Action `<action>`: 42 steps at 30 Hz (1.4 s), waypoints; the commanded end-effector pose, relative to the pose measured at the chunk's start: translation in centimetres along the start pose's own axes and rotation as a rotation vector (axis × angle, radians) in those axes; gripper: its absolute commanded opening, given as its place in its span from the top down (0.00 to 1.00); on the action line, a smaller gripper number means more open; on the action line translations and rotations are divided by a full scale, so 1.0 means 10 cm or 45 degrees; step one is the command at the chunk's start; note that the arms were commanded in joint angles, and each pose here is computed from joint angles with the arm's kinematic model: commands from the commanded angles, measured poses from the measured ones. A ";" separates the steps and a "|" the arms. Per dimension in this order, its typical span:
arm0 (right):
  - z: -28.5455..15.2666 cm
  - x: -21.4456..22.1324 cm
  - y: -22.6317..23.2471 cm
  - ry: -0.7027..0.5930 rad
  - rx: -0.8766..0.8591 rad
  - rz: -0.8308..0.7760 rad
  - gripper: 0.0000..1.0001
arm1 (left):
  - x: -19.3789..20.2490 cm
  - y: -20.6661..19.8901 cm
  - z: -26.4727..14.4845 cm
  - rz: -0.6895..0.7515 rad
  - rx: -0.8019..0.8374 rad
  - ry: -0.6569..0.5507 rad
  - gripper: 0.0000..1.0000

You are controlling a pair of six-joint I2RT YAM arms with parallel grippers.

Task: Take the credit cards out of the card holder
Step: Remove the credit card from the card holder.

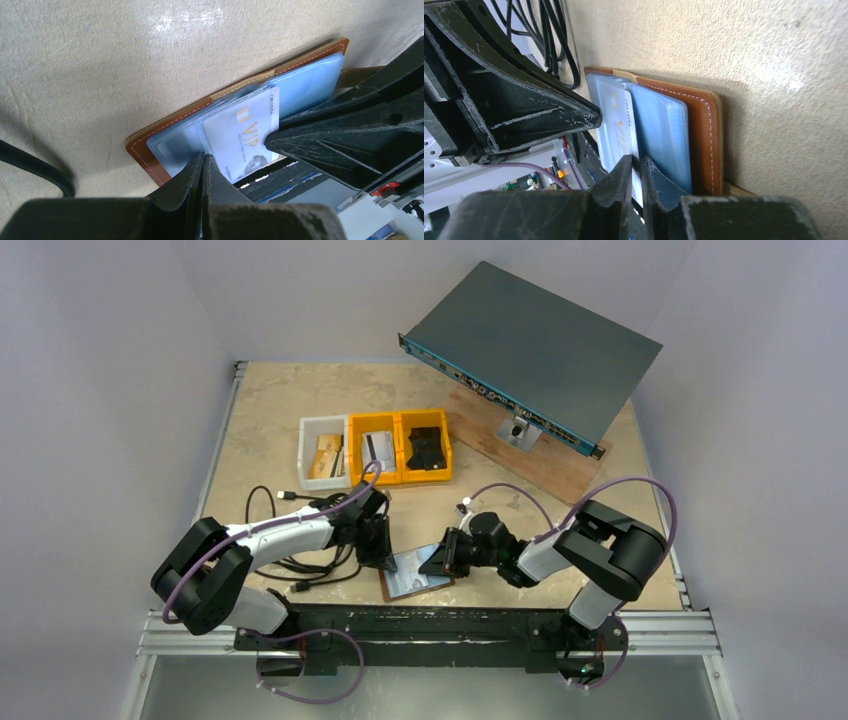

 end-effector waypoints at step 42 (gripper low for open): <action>-0.09 -0.05 -0.11 -0.051 0.061 0.009 1.00 | -0.07 0.41 0.03 0.029 -0.280 -0.056 1.00</action>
Point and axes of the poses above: each gripper's point midway between its finger pads, its own z axis out along the fingers, its own y axis along the line the jaws close on, x = y × z, the point moved 3 cm from there along -z, back along the fingers, and after that the axes turned 12 degrees about -z, right-handed, at the moved point
